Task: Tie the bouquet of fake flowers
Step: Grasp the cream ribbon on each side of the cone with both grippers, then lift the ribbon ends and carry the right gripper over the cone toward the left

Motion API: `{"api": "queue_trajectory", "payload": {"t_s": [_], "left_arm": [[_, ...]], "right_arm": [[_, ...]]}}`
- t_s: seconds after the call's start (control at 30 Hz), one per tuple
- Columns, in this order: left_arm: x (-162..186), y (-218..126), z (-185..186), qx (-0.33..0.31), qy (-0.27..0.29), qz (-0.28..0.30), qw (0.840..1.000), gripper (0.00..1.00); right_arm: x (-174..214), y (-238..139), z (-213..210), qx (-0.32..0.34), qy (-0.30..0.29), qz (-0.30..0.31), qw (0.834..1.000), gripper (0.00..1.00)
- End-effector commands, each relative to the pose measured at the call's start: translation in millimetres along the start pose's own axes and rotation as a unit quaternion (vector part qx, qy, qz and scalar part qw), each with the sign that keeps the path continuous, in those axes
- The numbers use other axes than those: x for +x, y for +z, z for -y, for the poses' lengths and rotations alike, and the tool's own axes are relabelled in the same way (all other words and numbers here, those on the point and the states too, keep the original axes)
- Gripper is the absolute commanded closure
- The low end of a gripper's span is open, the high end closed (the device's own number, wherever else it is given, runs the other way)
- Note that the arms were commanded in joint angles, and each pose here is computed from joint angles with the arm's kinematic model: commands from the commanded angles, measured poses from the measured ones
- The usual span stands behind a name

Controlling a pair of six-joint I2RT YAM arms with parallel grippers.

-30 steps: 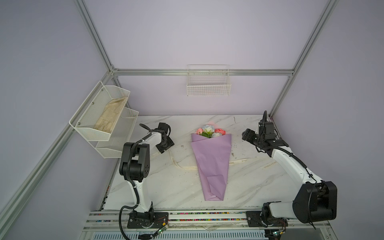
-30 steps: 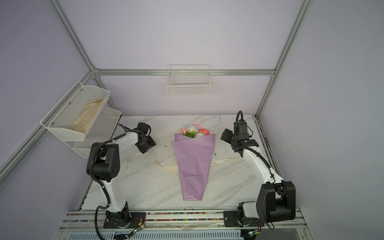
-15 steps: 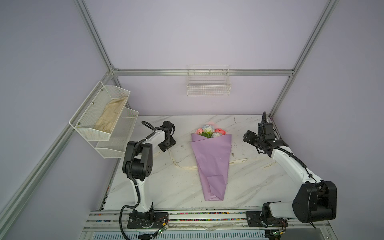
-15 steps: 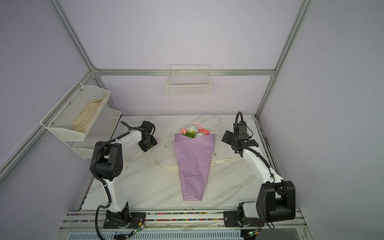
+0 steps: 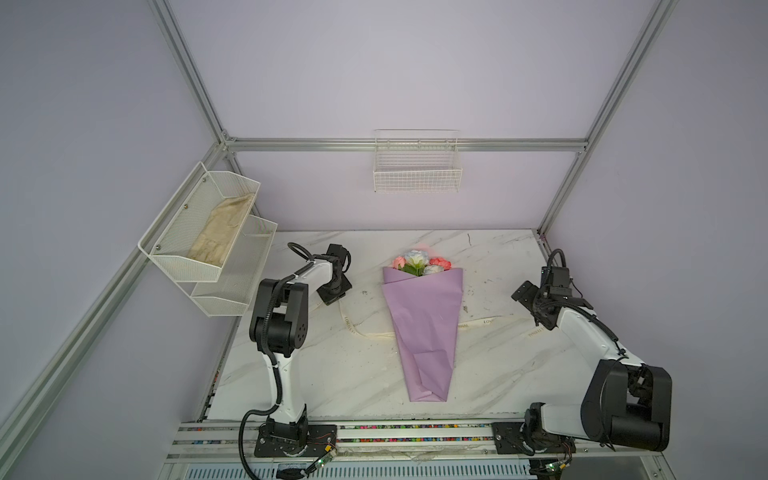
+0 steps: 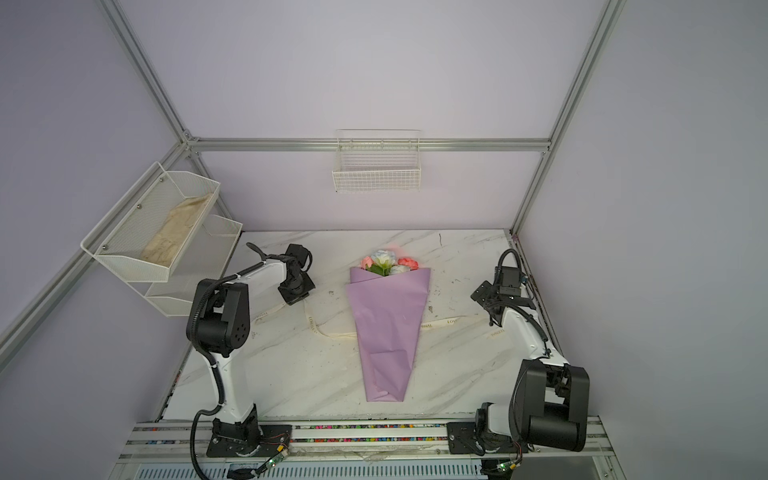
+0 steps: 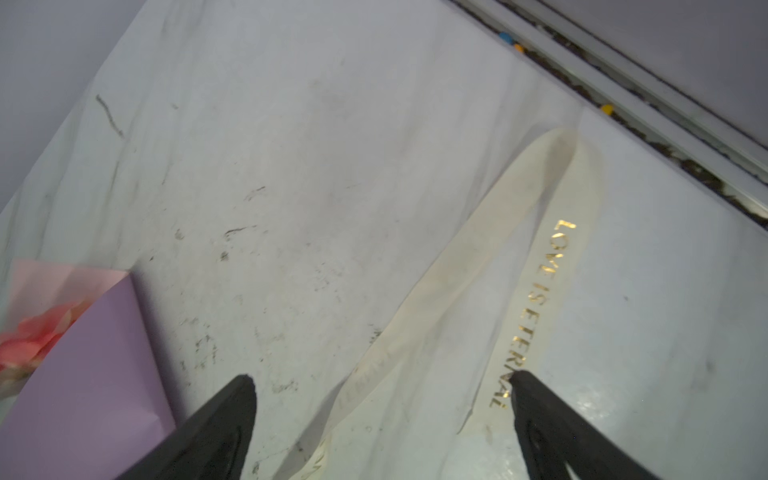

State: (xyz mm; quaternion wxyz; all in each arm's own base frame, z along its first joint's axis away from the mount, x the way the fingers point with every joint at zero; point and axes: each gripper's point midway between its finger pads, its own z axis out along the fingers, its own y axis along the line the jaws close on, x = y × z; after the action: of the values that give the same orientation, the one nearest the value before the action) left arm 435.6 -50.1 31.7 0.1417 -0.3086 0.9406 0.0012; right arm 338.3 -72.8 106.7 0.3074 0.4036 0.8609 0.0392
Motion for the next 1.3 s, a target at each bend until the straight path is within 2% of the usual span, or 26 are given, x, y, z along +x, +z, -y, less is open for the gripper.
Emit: {"api": "queue_trajectory", "payload": {"t_s": [0.0, 0.07, 0.17, 0.37, 0.47, 0.63, 0.73, 0.83, 1.0, 1.13, 1.27], "left_arm": [[-27, -60, 23, 0.061, 0.025, 0.06, 0.996, 1.0], [-29, -74, 23, 0.078, 0.03, 0.079, 0.993, 1.0], [-26, -90, 22, 0.105, 0.041, 0.097, 0.989, 1.0], [-11, -98, 28, 0.142, 0.072, 0.102, 0.982, 1.0], [-1, -97, 35, 0.164, 0.084, 0.095, 0.978, 1.0], [6, -100, 43, 0.181, 0.114, 0.098, 0.972, 1.0], [3, -105, 43, 0.182, 0.127, 0.109, 0.969, 1.0], [0, -112, 45, 0.188, 0.135, 0.118, 0.966, 1.0], [2, -111, 54, 0.202, 0.144, 0.108, 0.963, 1.0], [4, -107, 56, 0.205, 0.147, 0.1, 0.962, 1.0], [7, -104, 54, 0.202, 0.151, 0.098, 0.963, 1.0]], "right_arm": [[12, 1, 12, -0.01, 0.042, -0.036, 0.998, 0.03], [17, 8, 19, -0.004, 0.051, -0.053, 0.997, 0.08], [24, 20, 29, 0.001, 0.056, -0.078, 0.995, 0.23], [33, 38, 29, 0.002, 0.036, -0.123, 0.992, 0.4], [37, 45, 28, 0.002, 0.026, -0.142, 0.99, 0.43], [37, 58, 31, 0.021, 0.029, -0.155, 0.987, 0.43], [42, 67, 38, 0.061, 0.017, -0.177, 0.982, 0.41], [53, 79, 38, 0.096, -0.019, -0.201, 0.975, 0.38], [70, 92, 42, 0.157, -0.063, -0.212, 0.963, 0.42], [83, 104, 55, 0.198, -0.101, -0.227, 0.948, 0.67], [79, 106, 45, 0.196, -0.122, -0.218, 0.948, 0.89]]}}
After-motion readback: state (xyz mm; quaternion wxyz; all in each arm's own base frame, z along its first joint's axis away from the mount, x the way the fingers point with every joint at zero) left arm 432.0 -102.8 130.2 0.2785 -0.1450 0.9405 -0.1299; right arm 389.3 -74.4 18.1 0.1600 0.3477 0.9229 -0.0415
